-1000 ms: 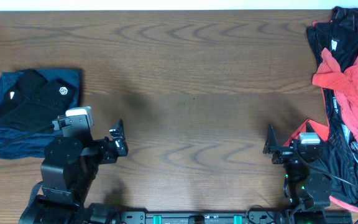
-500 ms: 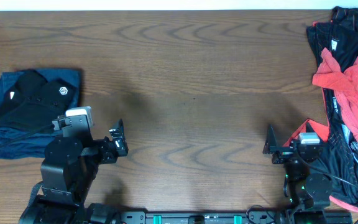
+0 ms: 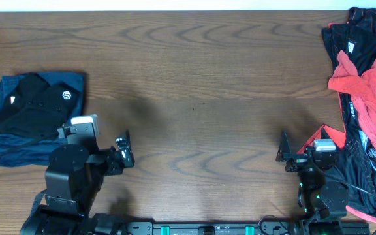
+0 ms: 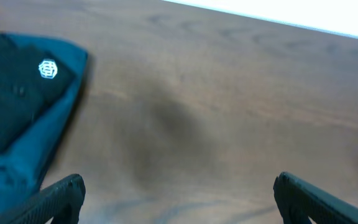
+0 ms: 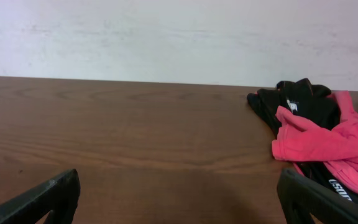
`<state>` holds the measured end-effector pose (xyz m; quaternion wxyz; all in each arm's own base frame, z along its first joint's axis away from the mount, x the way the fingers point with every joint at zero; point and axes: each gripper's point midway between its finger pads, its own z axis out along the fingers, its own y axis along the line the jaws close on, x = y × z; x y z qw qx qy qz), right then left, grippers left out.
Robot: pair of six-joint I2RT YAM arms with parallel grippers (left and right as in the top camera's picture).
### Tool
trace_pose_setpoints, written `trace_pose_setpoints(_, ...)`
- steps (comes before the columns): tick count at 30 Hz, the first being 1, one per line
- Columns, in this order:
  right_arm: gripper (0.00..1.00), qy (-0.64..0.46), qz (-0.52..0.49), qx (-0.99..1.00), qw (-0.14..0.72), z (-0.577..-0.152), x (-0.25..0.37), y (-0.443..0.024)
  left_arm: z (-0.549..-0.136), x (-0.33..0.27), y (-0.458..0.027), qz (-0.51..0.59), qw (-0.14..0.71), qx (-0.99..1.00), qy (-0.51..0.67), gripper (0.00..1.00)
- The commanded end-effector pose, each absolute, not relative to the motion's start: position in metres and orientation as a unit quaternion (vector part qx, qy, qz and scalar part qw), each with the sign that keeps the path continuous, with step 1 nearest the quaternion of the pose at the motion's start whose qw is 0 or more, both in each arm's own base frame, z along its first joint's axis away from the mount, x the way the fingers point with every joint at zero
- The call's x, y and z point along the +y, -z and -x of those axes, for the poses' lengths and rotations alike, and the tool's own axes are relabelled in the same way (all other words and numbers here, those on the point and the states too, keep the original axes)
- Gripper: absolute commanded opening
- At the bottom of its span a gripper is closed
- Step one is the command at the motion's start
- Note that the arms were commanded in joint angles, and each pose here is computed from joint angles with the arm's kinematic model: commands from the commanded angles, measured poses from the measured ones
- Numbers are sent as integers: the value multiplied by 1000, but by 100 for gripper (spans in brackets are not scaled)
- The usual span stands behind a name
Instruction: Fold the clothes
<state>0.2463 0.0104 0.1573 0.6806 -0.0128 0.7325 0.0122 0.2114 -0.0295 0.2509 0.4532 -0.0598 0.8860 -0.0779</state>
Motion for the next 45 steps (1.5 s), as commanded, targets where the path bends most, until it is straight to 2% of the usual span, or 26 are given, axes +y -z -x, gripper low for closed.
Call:
trace_pose_setpoints(1, 99, -7, 20, 732, 681, -246, 10, -157, -203, -21, -240, 64, 438, 895, 58, 98)
trace_pose_setpoints(8, 99, -7, 20, 732, 681, -246, 10, -157, -193, 8, -208, 128, 425, 896, 28, 98)
trace_pose_setpoints(11, 99, -7, 20, 732, 681, -246, 10, -157, -192, 9, -192, 117, 439, 890, 35, 98)
trace_pose_setpoints(19, 99, -7, 20, 732, 681, -246, 10, -157, -208, 9, -161, 105, 526, 843, 45, 98)
trace_pose_setpoints(27, 99, -7, 20, 732, 681, -246, 10, -157, -231, 11, -158, 92, 625, 774, 49, 98)
trace_pose_setpoints(35, 99, -6, 19, 732, 681, -246, 10, -157, -245, 5, -159, 37, 680, 732, 25, 98)
trace_pose_setpoints(39, 99, -6, 19, 732, 681, -246, 10, -157, -244, 6, -136, 36, 649, 759, 16, 98)
trace_pose_setpoints(45, 99, -6, 19, 732, 681, -246, 10, -157, -244, 6, -138, 35, 653, 757, 18, 98)
